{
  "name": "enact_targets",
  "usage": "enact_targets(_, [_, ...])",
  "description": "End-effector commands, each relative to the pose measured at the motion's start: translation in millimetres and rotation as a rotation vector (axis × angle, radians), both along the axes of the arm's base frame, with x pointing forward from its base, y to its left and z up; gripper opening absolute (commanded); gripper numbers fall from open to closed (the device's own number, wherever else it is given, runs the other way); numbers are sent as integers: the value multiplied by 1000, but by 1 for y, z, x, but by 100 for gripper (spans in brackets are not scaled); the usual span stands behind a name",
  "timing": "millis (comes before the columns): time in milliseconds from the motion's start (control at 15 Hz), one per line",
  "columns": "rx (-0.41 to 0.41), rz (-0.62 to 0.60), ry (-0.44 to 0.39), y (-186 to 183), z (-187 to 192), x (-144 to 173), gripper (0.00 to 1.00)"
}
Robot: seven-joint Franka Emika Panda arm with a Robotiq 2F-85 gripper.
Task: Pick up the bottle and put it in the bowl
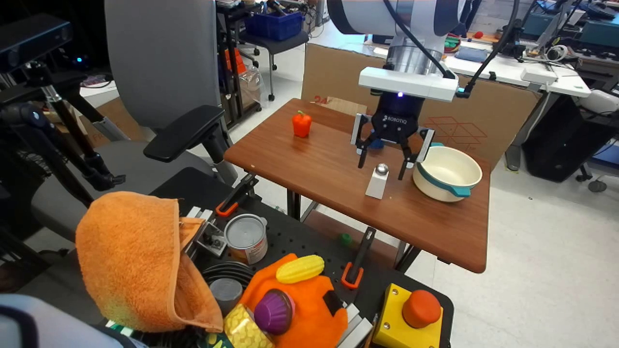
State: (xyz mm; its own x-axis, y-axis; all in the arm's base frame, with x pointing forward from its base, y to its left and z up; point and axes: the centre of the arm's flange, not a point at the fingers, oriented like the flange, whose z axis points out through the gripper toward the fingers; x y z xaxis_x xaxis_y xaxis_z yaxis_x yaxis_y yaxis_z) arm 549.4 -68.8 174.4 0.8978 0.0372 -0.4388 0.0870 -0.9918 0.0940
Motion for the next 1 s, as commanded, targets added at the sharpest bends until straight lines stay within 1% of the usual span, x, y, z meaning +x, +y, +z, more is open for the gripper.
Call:
enact_targets(0, [-2, -32, -14, 2, -16, 9, 52])
enact_targets(200, [-16, -49, -16, -1, -26, 14, 30])
enact_targets(333, [-9, -52, -30, -1, -20, 16, 15])
enact_targets(400, [-1, -50, -38, 0, -9, 17, 9])
enact_targets(600, [48, -62, -73, -4, 29, 23, 9])
enact_targets(733, [98, -79, -113, -11, 61, 30, 9])
enact_targets(933, [179, -134, -170, -35, 108, 44, 9])
